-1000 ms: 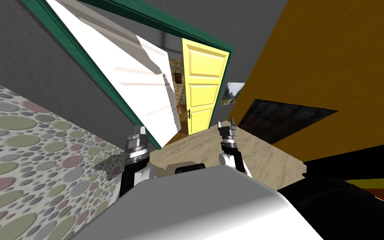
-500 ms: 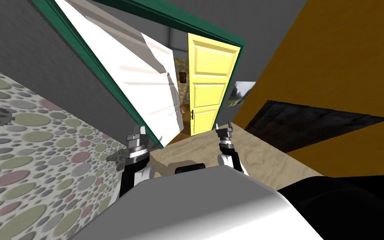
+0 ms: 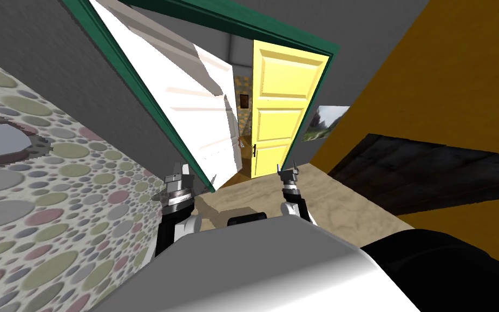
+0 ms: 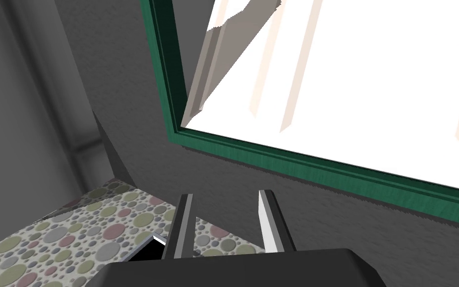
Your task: Push the door open
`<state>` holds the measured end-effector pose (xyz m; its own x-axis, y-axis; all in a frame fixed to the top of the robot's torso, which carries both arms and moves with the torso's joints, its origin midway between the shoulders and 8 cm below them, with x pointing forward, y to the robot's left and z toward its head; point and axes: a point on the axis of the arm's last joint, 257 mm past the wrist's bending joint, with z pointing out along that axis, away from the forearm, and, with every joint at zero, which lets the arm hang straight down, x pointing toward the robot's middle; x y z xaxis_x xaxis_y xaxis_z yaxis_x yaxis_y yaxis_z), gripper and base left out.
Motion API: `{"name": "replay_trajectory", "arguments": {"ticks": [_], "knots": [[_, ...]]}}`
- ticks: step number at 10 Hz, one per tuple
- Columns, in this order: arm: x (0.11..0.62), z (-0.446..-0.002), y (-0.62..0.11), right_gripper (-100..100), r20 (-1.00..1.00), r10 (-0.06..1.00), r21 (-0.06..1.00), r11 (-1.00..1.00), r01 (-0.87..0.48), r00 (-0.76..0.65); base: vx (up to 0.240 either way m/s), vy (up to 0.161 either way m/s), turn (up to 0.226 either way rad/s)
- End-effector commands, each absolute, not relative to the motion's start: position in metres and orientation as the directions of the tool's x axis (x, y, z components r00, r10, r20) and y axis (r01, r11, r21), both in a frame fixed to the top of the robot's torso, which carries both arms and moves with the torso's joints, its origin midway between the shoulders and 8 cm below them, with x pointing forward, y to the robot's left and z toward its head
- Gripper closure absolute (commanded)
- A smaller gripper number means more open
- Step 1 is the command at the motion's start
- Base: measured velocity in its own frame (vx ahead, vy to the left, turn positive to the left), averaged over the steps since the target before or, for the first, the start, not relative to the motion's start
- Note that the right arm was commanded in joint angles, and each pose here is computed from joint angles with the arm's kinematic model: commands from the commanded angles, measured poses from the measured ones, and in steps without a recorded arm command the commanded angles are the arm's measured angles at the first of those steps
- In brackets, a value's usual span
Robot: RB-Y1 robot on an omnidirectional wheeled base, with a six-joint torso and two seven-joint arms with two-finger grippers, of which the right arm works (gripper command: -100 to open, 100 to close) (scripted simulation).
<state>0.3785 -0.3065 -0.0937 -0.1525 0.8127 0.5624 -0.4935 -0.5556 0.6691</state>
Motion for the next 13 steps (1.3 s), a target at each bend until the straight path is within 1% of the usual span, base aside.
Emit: {"name": "replay_trajectory", "arguments": {"ticks": [1,7,13], "knots": [[0.381,-0.106,-0.307,-100,0.605,0.779,0.645,-0.601,-0.473,-0.165,0.099,-0.039,0.183],[0.386,-0.160,-0.312,-100,0.747,0.639,0.537,-0.743,-0.401,-0.184,0.092,-0.040,0.171],[0.383,-0.215,-0.323,-100,0.859,0.484,0.408,-0.843,-0.349,-0.165,0.086,-0.047,0.175]]}}
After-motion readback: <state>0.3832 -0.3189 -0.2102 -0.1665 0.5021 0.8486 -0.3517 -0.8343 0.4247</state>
